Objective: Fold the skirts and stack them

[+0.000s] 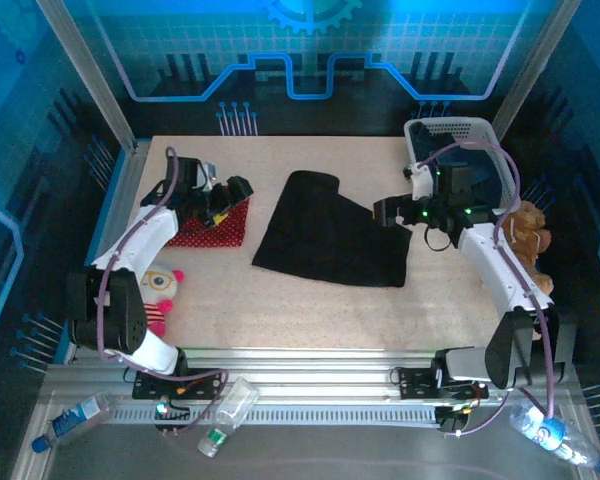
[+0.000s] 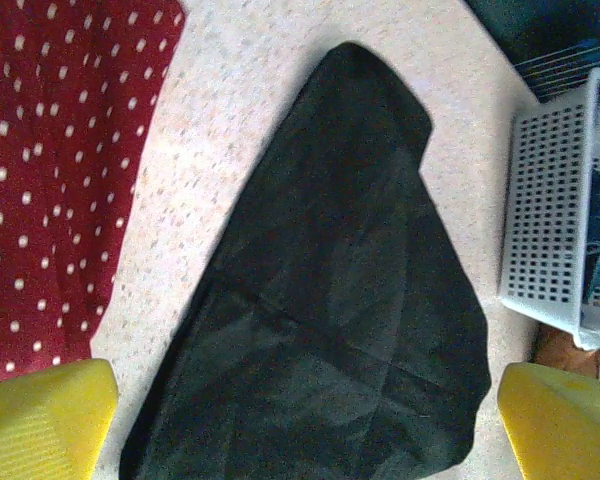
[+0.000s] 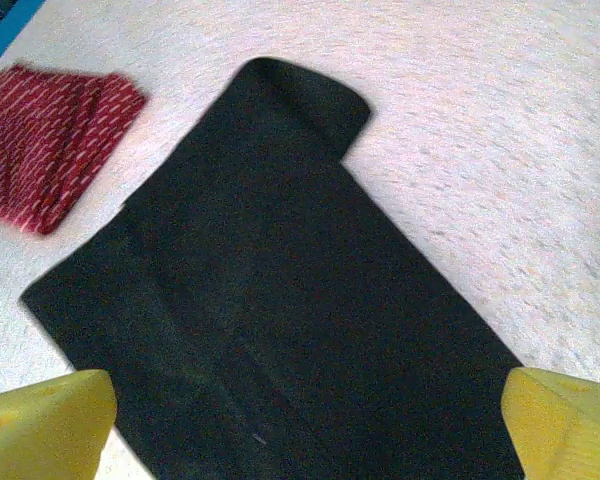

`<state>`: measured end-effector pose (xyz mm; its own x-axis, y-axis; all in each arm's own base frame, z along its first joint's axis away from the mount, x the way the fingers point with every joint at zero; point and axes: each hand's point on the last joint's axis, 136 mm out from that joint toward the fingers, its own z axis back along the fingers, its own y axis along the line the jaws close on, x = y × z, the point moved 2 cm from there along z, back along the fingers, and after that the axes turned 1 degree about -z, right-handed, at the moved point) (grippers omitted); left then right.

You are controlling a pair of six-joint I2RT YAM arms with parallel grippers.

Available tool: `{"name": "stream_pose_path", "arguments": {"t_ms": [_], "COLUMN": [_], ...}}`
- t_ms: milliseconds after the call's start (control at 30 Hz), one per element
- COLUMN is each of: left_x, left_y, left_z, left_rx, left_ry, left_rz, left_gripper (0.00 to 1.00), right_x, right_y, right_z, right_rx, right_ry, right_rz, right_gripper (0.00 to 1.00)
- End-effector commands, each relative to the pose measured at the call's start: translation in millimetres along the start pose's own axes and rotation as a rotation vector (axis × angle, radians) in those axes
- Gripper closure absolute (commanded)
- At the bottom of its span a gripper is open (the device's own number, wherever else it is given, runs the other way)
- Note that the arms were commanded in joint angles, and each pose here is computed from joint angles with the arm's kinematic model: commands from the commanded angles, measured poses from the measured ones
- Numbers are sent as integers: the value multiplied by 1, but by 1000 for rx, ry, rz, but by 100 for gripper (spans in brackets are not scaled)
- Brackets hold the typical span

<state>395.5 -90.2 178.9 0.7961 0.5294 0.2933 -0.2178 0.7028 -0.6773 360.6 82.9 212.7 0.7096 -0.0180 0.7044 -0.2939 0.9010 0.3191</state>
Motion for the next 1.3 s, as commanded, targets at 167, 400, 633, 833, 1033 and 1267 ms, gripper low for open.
{"name": "stream_pose_path", "arguments": {"t_ms": [167, 400, 633, 833, 1033, 1267], "left_x": [-77, -121, -127, -132, -118, -104], "left_y": [36, 64, 66, 67, 59, 44], "left_z": [-18, -37, -57, -68, -90, -82], "left_rx": [227, 284, 326, 349, 287, 265], "left_ry": [115, 150, 151, 146, 106, 46], "left_rz": [217, 331, 343, 355, 355, 285], "left_gripper": [7, 18, 35, 40, 50, 76], "right_x": [-69, -107, -124, -138, -156, -178], "right_y": [-36, -32, -26, -24, -26, -31], "right_z": [-12, -13, -13, -15, -22, -22], "right_rx": [-133, -136, -116, -113, -122, -186], "right_ry": [54, 161, 211, 251, 274, 321], "right_rz": [-676, -855, -884, -926, -988, -1006], "right_gripper": [0, 0, 0, 0, 5, 10]}}
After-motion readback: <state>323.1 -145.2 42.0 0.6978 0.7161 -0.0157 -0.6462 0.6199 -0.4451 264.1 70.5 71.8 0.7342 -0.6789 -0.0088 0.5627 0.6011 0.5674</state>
